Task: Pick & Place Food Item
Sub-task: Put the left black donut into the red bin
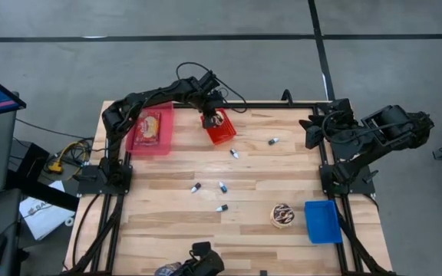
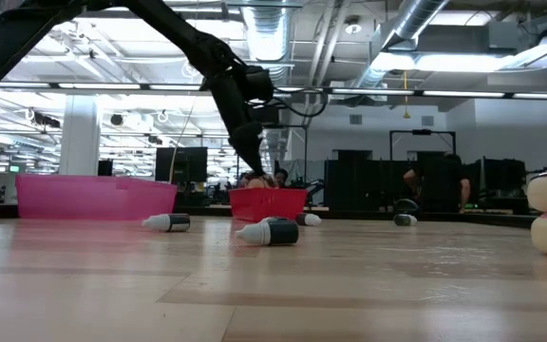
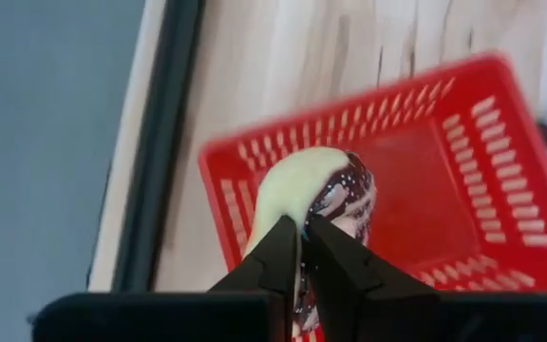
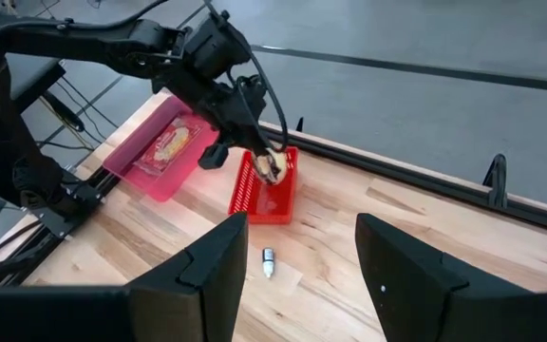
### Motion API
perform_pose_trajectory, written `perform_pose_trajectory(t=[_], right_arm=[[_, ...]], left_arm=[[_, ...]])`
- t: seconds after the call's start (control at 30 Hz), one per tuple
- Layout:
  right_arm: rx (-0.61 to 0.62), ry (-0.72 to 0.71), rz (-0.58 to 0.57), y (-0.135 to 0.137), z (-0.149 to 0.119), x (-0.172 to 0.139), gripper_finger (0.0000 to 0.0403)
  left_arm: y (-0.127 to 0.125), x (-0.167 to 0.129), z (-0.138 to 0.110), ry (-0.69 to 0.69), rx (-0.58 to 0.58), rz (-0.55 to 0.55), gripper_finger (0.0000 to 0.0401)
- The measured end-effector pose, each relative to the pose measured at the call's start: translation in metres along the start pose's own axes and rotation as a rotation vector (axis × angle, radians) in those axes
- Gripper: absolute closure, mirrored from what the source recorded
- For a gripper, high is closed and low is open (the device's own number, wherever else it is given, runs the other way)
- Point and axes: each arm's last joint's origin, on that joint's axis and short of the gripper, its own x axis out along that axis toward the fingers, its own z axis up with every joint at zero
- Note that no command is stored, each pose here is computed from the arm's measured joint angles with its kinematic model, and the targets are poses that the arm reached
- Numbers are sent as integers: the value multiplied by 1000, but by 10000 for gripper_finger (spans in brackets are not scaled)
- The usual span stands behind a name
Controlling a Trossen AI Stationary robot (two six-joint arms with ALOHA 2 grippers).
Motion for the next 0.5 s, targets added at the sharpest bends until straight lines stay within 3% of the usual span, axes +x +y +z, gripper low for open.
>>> perform_pose_trajectory(t=[0.33,0.5], right_arm=[[-22,0,0,0,0,0,214],[-33,1,-3,0,0,0,214]], left_arm=[[1,-4,5,-5,-176,111,383],[-9,-3,9,6,-170,122,384]])
